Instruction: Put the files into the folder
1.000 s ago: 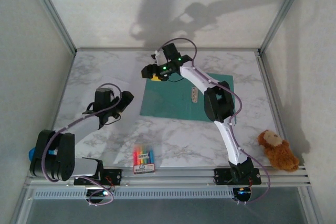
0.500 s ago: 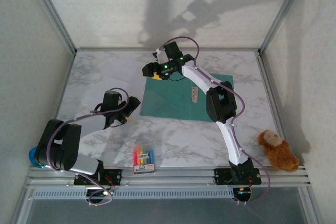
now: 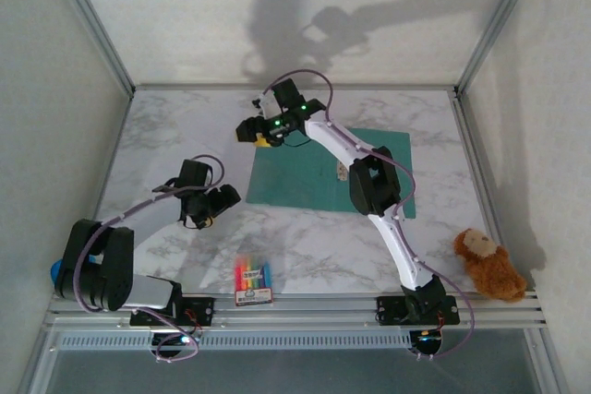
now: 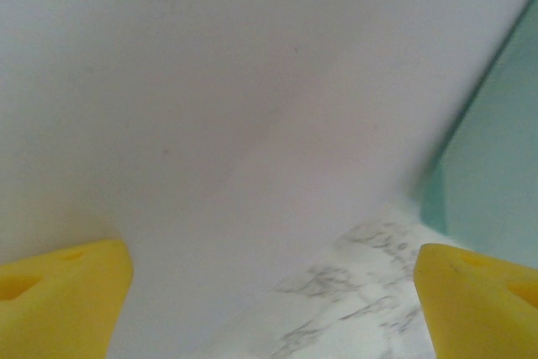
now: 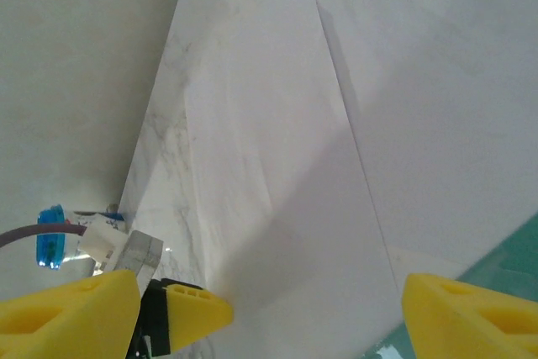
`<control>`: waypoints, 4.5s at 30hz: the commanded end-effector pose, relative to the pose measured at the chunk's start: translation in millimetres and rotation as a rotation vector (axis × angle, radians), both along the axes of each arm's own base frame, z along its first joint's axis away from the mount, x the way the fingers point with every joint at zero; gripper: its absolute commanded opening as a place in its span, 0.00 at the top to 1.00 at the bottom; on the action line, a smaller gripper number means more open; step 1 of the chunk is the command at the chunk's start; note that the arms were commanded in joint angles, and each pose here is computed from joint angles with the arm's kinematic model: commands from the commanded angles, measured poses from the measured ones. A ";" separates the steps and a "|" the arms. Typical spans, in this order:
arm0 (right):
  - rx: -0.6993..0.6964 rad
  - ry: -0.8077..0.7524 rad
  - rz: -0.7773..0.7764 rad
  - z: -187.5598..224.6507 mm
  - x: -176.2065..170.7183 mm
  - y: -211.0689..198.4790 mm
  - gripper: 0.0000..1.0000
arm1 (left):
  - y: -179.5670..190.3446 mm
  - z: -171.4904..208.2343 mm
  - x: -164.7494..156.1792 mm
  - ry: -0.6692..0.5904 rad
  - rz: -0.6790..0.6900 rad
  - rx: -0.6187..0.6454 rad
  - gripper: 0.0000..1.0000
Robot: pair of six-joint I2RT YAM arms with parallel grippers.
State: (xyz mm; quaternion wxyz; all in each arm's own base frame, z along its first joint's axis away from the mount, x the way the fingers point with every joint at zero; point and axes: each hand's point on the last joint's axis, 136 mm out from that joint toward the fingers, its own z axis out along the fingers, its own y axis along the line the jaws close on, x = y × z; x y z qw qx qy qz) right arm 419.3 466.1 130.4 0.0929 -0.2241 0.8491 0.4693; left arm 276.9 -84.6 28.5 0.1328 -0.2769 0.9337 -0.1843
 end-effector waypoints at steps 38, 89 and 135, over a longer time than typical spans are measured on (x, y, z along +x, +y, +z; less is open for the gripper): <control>-0.100 0.045 0.105 -78.3 -58.0 68.6 0.22 | 167.7 15.8 22.4 -0.156 0.436 0.067 0.14; -0.152 0.171 0.194 -87.9 -130.4 79.0 0.26 | 146.8 -1.1 24.4 -0.130 0.384 -0.031 0.18; -0.080 0.252 0.174 -65.2 -139.2 81.2 0.26 | 119.2 11.8 29.1 -0.197 0.333 -0.156 0.30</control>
